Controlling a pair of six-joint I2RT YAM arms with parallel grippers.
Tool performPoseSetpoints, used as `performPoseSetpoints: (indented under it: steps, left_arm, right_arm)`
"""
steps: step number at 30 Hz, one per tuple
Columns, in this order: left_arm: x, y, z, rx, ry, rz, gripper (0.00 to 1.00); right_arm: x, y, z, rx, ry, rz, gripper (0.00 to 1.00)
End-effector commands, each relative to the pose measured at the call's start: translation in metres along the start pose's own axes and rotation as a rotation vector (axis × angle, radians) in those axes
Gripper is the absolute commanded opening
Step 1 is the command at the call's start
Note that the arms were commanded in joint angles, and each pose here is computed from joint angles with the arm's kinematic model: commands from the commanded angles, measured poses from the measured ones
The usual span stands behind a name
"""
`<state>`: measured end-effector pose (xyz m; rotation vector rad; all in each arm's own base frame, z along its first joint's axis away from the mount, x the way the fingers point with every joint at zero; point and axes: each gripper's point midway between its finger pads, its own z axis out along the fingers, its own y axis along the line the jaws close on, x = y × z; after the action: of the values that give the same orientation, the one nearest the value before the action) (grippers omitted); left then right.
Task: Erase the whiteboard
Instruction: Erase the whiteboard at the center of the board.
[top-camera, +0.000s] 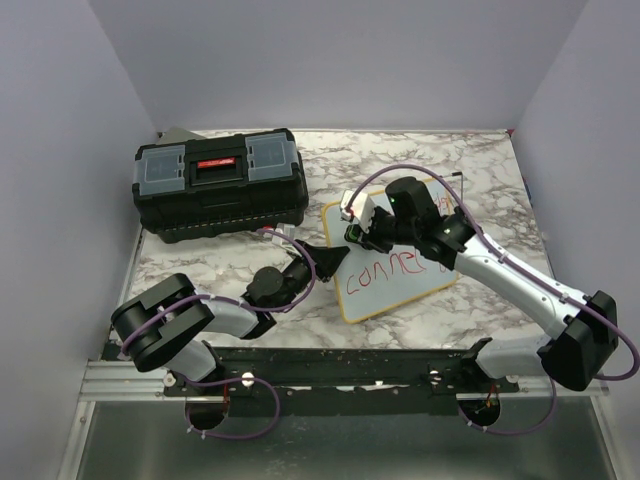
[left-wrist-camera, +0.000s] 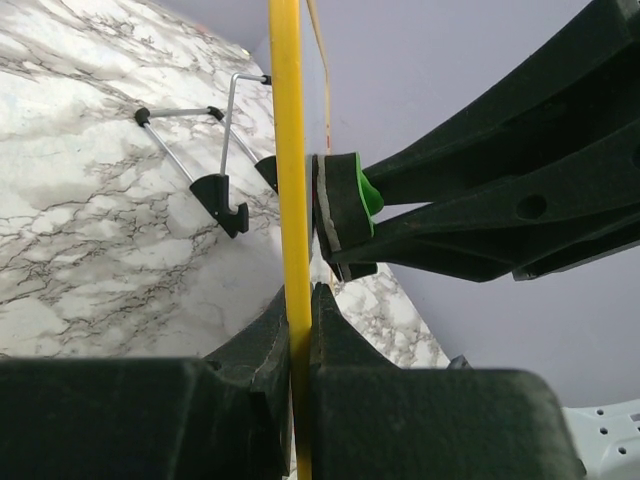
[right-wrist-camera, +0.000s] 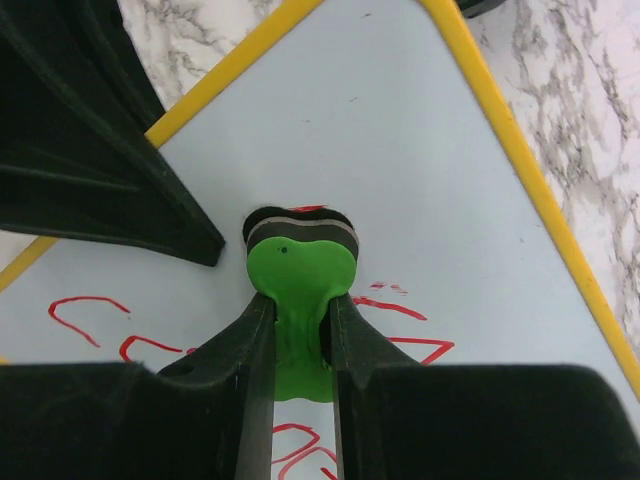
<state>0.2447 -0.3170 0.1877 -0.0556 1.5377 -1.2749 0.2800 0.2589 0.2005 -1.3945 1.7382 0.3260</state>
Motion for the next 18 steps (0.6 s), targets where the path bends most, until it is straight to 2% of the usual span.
performPoseSetpoints:
  steps: [1,3,6,8,11,15,18]
  left_arm:
    - [0.023,0.002,-0.006,0.004,0.095,0.069,0.0]
    - [0.023,0.002,-0.006,0.001,0.096,0.074,0.0]
    - [0.023,0.005,-0.007,-0.011,0.099,0.085,0.0]
    - [0.023,0.006,-0.008,-0.015,0.102,0.091,0.0]
    - [0.022,0.006,-0.008,-0.015,0.099,0.095,0.0]
    - [0.021,0.005,-0.009,-0.015,0.098,0.102,0.0]
    - [0.021,0.005,-0.009,-0.015,0.102,0.111,0.0]
  right_arm:
    - [-0.004,0.031,-0.009,-0.171,-0.037,-0.061,0.01]
    - [-0.002,0.021,-0.006,-0.107,-0.033,-0.04,0.01]
    - [-0.002,-0.024,-0.008,0.139,-0.001,0.004,0.01]
    - [-0.007,-0.031,-0.011,0.171,-0.009,0.02,0.01]
    - [-0.006,-0.019,-0.006,0.104,-0.008,0.007,0.01]
    - [-0.001,0.034,-0.007,-0.183,-0.031,-0.06,0.01]
    - [0.002,0.026,-0.005,-0.124,-0.012,-0.054,0.01]
